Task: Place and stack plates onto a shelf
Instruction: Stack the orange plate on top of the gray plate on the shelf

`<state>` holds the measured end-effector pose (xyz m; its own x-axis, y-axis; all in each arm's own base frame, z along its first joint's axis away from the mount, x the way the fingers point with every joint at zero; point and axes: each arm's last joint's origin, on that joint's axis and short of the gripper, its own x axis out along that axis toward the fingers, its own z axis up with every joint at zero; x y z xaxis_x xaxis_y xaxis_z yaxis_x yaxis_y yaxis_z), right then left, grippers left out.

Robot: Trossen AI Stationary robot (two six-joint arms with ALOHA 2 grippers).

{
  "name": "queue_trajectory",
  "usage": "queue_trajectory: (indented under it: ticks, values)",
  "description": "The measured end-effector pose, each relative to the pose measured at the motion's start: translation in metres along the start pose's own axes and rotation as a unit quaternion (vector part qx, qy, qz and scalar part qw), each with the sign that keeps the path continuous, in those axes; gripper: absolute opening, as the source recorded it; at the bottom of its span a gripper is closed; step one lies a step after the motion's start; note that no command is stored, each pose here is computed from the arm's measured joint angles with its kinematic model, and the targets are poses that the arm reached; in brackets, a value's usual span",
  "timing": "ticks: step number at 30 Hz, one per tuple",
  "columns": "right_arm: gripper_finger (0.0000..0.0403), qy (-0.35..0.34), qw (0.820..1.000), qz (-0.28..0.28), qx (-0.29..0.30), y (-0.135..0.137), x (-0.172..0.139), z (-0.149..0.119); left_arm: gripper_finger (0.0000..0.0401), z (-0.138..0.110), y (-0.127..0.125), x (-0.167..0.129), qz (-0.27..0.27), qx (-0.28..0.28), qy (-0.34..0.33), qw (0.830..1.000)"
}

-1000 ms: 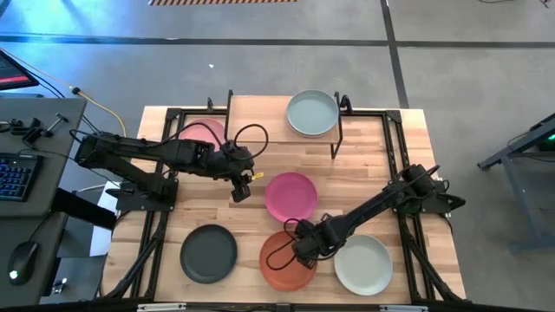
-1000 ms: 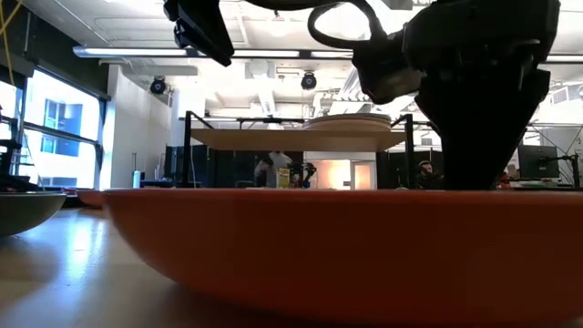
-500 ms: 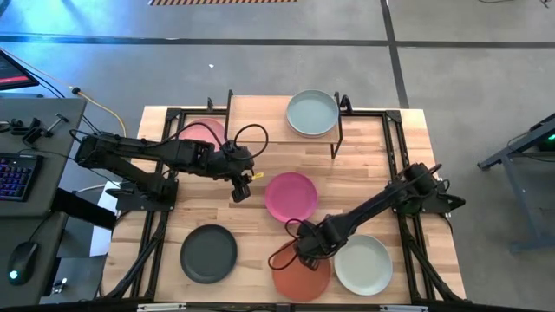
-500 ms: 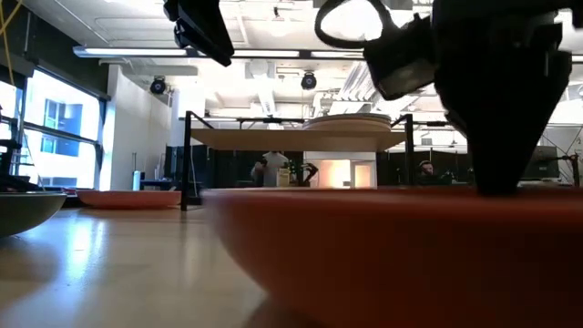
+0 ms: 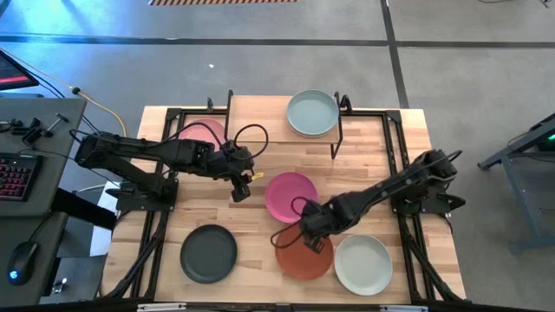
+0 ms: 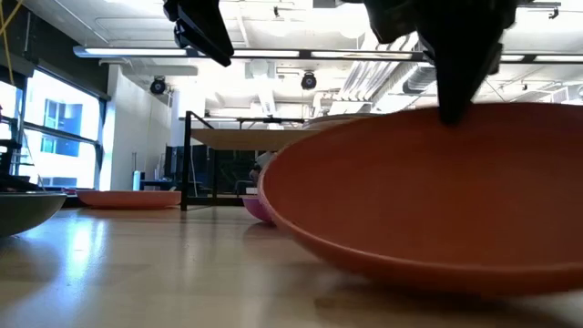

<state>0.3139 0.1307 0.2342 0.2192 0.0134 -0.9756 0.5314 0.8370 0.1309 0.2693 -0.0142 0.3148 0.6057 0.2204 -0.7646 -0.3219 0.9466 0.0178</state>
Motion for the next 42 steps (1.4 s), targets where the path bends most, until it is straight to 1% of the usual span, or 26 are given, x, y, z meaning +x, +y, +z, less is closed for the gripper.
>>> queue_trajectory:
  ticks: [4,6,14,21,25,31,35,42]
  values:
    - [0.0000,-0.005,1.000,-0.001,0.006,-0.007,-0.006,0.005,0.0147,0.000,0.000,0.000,0.000,0.003,0.001,1.000]
    - [0.0000,-0.004,1.000,-0.003,-0.003,-0.008,-0.006,0.006,0.0147,0.000,0.000,0.000,0.000,0.013,0.001,1.000]
    - [0.0000,0.006,1.000,-0.011,-0.010,-0.014,-0.011,0.006,0.0147,0.000,0.000,0.000,0.001,0.021,0.000,1.000]
    - [0.0000,-0.015,1.000,0.005,0.005,-0.028,-0.037,0.008,0.0147,0.001,0.004,0.001,0.010,0.015,-0.001,1.000]
    - [0.0000,-0.035,0.999,0.002,0.024,-0.045,-0.057,0.011,0.0147,0.002,0.006,0.001,0.031,0.011,-0.007,0.999]
    - [0.0000,-0.073,0.996,-0.007,0.058,-0.081,-0.087,0.021,0.0147,0.003,0.010,0.001,0.063,0.031,-0.014,0.997]
    - [0.0000,-0.101,0.991,-0.002,0.081,-0.108,-0.104,0.032,0.0147,0.005,0.017,0.003,0.073,0.022,-0.013,0.997]
    - [0.0000,-0.145,0.982,-0.014,0.120,-0.161,-0.124,0.051,0.0147,0.008,0.032,0.006,0.092,0.000,-0.010,0.996]
